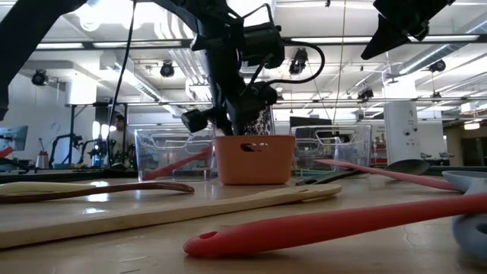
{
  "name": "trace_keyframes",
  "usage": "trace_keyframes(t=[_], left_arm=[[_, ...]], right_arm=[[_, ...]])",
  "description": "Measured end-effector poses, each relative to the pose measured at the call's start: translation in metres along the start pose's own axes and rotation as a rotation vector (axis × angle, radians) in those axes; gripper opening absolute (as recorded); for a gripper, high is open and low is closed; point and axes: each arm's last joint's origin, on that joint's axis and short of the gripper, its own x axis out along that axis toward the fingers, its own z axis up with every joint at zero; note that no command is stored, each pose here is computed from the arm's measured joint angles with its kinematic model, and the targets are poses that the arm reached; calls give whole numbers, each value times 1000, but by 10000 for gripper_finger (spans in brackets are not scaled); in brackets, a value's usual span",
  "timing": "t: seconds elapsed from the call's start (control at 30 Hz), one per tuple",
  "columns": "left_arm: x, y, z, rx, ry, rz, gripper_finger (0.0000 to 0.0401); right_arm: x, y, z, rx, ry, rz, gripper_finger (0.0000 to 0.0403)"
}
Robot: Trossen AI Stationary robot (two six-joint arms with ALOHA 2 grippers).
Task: Pick & Place Kitchen Items
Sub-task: Put the orange table knife into the orange bin, then put the brown slotted serving spoon into the left transparent bin
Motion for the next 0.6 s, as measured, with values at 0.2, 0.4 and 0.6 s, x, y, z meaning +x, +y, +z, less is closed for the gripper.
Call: trace_keyframes(t=[0.2, 0.4, 0.6], left_arm=[[0, 3, 1, -20, -9, 30, 74], [0, 5, 1, -34, 2, 47, 77], [-7, 7, -5, -61, 206, 123, 78]], right_arm=[[0, 0, 0, 0, 0, 0, 44], [0, 0, -1, -2, 1, 0, 44], [0, 0, -1, -4, 6, 6, 43]])
